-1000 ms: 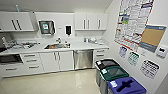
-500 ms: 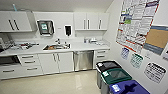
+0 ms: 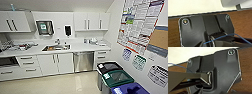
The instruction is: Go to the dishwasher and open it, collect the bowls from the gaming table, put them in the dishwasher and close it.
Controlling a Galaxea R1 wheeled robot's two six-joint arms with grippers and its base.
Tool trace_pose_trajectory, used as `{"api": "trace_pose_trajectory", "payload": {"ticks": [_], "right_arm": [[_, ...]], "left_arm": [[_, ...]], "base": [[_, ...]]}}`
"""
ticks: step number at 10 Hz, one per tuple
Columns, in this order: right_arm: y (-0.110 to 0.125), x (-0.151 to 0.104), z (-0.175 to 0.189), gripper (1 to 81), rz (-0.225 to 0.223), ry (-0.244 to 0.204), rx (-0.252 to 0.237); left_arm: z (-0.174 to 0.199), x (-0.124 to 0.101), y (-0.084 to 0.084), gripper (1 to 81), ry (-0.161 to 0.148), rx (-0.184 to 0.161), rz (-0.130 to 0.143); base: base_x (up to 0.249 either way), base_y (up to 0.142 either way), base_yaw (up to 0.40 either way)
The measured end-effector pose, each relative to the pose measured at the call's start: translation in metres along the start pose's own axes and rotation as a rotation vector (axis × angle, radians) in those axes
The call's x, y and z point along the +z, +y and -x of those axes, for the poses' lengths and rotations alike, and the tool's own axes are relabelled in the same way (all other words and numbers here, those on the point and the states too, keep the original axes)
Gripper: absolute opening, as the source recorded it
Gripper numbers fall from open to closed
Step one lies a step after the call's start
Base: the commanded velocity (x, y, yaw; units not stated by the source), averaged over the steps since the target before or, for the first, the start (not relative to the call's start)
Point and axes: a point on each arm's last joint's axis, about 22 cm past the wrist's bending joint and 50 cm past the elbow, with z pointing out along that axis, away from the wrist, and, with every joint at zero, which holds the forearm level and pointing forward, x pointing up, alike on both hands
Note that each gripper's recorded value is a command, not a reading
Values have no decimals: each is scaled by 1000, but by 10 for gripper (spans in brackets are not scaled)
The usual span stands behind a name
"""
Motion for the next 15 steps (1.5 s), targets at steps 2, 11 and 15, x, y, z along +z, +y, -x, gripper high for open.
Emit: {"api": "trace_pose_trajectory", "payload": {"ticks": [2, 11, 15], "right_arm": [[0, 0, 1, 811, 1, -1, 0], [2, 0, 1, 811, 3, -1, 0], [0, 1, 2, 811, 2, -1, 0]], "left_arm": [[0, 0, 0, 811, -1, 0, 0], [-2, 1, 3, 811, 2, 1, 3], [-1, -1, -2, 811, 2, 2, -4]], "base": [[102, 0, 0], [100, 48, 0], [97, 31, 0]]}}
